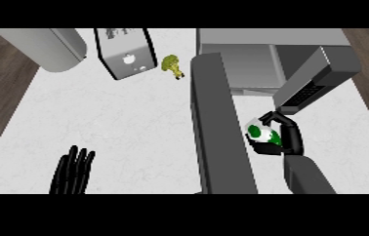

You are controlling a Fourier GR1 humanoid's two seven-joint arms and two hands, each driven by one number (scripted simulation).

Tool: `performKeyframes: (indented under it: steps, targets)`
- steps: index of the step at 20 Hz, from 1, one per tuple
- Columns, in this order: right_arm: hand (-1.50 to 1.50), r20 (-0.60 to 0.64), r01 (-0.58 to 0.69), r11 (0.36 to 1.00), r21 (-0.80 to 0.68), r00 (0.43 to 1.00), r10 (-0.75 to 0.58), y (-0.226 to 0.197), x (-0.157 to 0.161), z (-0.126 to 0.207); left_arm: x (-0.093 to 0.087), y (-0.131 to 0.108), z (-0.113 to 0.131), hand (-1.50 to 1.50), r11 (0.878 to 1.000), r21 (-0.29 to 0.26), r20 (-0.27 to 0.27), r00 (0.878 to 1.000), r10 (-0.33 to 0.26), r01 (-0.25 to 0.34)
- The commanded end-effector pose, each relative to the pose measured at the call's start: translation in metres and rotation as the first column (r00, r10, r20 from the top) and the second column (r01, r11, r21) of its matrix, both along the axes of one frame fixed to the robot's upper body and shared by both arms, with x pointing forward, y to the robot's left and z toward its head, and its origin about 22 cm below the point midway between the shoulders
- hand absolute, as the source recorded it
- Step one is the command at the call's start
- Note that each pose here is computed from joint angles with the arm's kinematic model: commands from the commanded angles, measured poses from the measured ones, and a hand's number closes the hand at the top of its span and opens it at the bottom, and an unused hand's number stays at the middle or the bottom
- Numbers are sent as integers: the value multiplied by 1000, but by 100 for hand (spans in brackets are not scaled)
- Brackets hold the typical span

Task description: Pick up the milk, place it into the microwave and close the microwave

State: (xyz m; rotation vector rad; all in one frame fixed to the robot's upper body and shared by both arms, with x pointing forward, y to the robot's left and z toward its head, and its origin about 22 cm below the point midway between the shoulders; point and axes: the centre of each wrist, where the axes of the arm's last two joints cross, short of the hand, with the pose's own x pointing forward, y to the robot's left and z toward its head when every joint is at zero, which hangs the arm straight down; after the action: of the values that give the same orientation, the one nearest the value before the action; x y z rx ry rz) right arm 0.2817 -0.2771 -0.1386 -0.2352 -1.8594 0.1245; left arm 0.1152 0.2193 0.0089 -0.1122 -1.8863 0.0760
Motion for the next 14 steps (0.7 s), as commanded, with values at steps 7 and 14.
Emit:
performKeyframes:
  steps: [7,14]
  targets:
    - [150,120,-40,999,4,992,39,47,-2,5,-8,14,3,-150,1000,-3,4,1000,25,-25]
    - [150,109,54,998,-41,993,-49,70,41,51,-9,28,-16,-150,1000,7,-34,999,17,-17]
